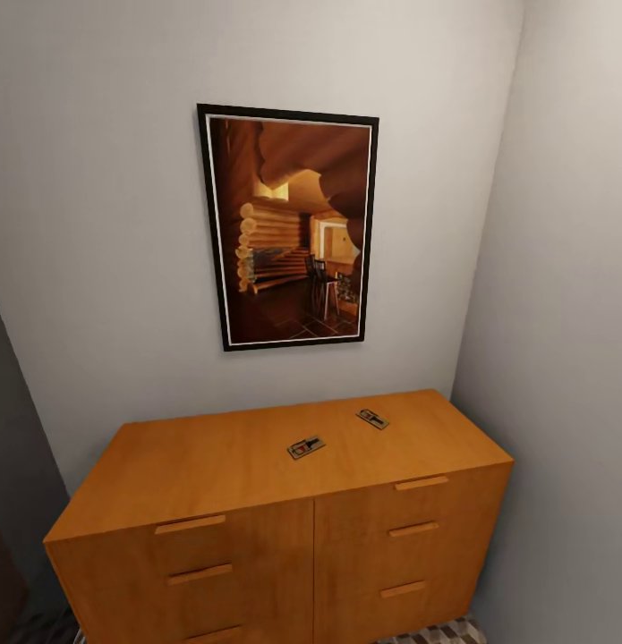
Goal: Take the four mousetraps from the cabinet in the bathroom and place them on the bathroom floor. Make sure all four end up on the same floor surface, and ensure that at least two of them are either under or directly next to the same bathroom sink.
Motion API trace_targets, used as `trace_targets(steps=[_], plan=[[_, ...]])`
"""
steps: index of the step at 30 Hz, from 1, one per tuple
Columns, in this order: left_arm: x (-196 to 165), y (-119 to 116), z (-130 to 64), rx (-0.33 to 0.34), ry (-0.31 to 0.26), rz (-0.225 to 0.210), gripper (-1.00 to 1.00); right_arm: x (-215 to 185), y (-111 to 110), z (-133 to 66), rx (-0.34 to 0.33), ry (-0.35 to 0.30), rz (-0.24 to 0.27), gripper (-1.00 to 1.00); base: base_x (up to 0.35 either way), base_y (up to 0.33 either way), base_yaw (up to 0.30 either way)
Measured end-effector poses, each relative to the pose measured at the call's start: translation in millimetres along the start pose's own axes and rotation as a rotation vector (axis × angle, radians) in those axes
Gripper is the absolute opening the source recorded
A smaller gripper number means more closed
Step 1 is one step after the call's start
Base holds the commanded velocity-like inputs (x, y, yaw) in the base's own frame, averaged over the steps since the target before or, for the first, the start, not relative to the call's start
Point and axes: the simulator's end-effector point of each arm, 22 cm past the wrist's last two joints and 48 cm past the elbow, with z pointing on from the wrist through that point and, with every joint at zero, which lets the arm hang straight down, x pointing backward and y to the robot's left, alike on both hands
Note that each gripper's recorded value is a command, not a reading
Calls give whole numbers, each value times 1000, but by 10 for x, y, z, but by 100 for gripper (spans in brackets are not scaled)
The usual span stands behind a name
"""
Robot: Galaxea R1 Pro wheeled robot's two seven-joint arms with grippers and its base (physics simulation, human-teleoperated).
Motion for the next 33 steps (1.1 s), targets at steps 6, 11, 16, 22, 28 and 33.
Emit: trace_targets(steps=[6, 11, 16, 22, 28, 33], plan=[[0, 2, 0, 0, 0, 0, 100, -1, 8, 0, -4, -1, 0, 100, 0, 0, 0], [0, 3, 0, 0, 0, 0, 100, -2, 16, 0, -8, -1, 0, 100, 0, 0, 0], [0, 3, 0, 0, 0, 0, 100, 0, 16, 0, -10, 0, 1, 100, 0, 0, 0], [0, 7, 0, -1, 0, 0, 100, 2, 23, 0, -11, 1, 1, 100, 0, 0, 0], [-1, 13, -1, -2, 0, 0, 100, 4, 25, 0, -12, 2, 1, 100, 0, 0, 0], [-1, 12, -1, -2, 0, 0, 100, 4, 26, 0, -12, 2, 1, 100, 0, 0, 0]])
